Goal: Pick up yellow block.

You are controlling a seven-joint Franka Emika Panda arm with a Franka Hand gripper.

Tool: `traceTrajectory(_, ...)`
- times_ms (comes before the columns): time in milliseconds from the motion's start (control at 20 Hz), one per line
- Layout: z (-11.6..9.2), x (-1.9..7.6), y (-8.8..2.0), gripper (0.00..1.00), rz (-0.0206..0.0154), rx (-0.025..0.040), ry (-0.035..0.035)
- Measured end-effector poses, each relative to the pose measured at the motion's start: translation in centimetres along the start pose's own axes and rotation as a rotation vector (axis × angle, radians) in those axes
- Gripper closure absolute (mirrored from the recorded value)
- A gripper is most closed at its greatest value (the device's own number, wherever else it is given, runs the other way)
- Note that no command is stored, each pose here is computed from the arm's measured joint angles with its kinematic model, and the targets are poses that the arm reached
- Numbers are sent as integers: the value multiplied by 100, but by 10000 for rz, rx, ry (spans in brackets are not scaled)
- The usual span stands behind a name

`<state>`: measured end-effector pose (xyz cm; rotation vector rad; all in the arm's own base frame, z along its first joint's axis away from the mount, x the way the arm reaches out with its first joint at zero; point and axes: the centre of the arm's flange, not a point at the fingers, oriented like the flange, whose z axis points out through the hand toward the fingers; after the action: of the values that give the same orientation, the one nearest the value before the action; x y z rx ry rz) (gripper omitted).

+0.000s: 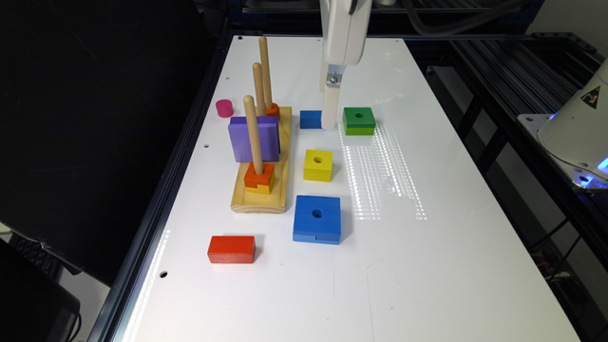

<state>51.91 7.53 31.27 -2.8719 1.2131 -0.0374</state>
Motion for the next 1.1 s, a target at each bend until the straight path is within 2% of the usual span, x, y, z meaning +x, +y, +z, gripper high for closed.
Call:
traceTrajectory(50, 23, 2, -5, 0, -21, -10, -2)
traceTrajectory(100, 40, 8, -5, 0, -18, -25, -8)
traceTrajectory(150, 51, 7, -11, 0, -56, -39, -2)
traceTrajectory(200, 55, 11, -12, 0, -23, -38, -10)
traceTrajectory(250, 56, 13, -15, 0, -33, -40, -6)
traceTrajectory(300, 55, 4, -24, 0, -58, -38, 1)
traceTrajectory(350, 57, 3, -27, 0, -112, -50, 13)
traceTrajectory(400, 67, 4, -24, 0, -53, -55, -7)
traceTrajectory(450, 94, -1, -24, 0, -81, -88, -32)
traceTrajectory(500, 147, -2, -20, 0, -40, -102, -71)
traceTrajectory(550, 221, 1, -15, 0, -72, -108, -105)
traceTrajectory(600, 302, 11, -12, 0, -79, -98, -135)
traceTrajectory(700, 413, 33, -13, 0, -41, -75, -165)
traceTrajectory(750, 462, 49, -17, 0, -16, -70, -169)
traceTrajectory(800, 474, 53, -23, 0, -39, -78, -155)
traceTrajectory(850, 476, 56, -27, 0, -19, -80, -143)
traceTrajectory(900, 472, 49, -36, 0, -64, -80, -128)
traceTrajectory(950, 468, 43, -42, 0, -79, -76, -121)
traceTrajectory(1050, 464, 48, -39, 0, -3, -83, -114)
traceTrajectory(1100, 464, 50, -32, 0, -33, -105, -100)
